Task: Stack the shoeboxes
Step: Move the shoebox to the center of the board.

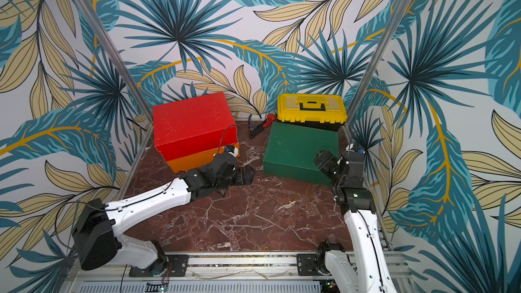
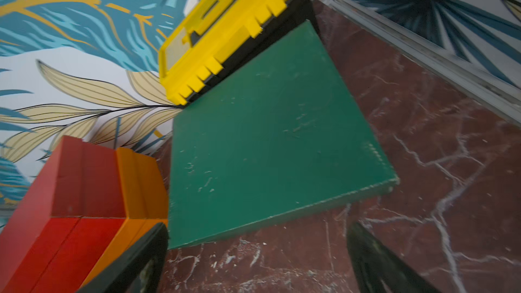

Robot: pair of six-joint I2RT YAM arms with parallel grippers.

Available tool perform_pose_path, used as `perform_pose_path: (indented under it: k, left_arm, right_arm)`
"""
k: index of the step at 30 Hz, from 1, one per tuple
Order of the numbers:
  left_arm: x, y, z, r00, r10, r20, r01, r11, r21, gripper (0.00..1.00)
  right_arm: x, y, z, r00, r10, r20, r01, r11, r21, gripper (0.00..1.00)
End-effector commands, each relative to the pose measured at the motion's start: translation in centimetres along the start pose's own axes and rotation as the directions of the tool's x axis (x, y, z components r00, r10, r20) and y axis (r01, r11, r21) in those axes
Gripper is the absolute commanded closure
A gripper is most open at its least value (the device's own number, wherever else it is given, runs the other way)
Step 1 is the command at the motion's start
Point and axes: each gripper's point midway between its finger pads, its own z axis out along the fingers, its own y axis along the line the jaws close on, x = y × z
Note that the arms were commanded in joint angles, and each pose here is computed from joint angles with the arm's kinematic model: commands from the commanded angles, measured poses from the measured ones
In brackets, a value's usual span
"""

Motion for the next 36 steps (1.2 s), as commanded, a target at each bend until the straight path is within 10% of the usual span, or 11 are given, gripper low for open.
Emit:
perform_pose_path:
  k: [1, 36]
  left_arm:
    - [-4.4, -3.5, 0.0, 0.993, -0.037, 0.114, 0.028, 0.996, 0.080, 0.00]
    - [-7.5, -5.7, 16.0, 0.997, -0.076, -0.026, 0.078, 0.990, 0.118, 0.00]
  right_arm:
    - [1.3, -4.5, -0.3, 1.000, 0.008, -0.013, -0.006, 0.989, 0.147, 0.01]
    - [-1.4, -9.9, 11.7, 0.930, 0.314, -0.192, -0.287, 0.945, 0.155, 0.05]
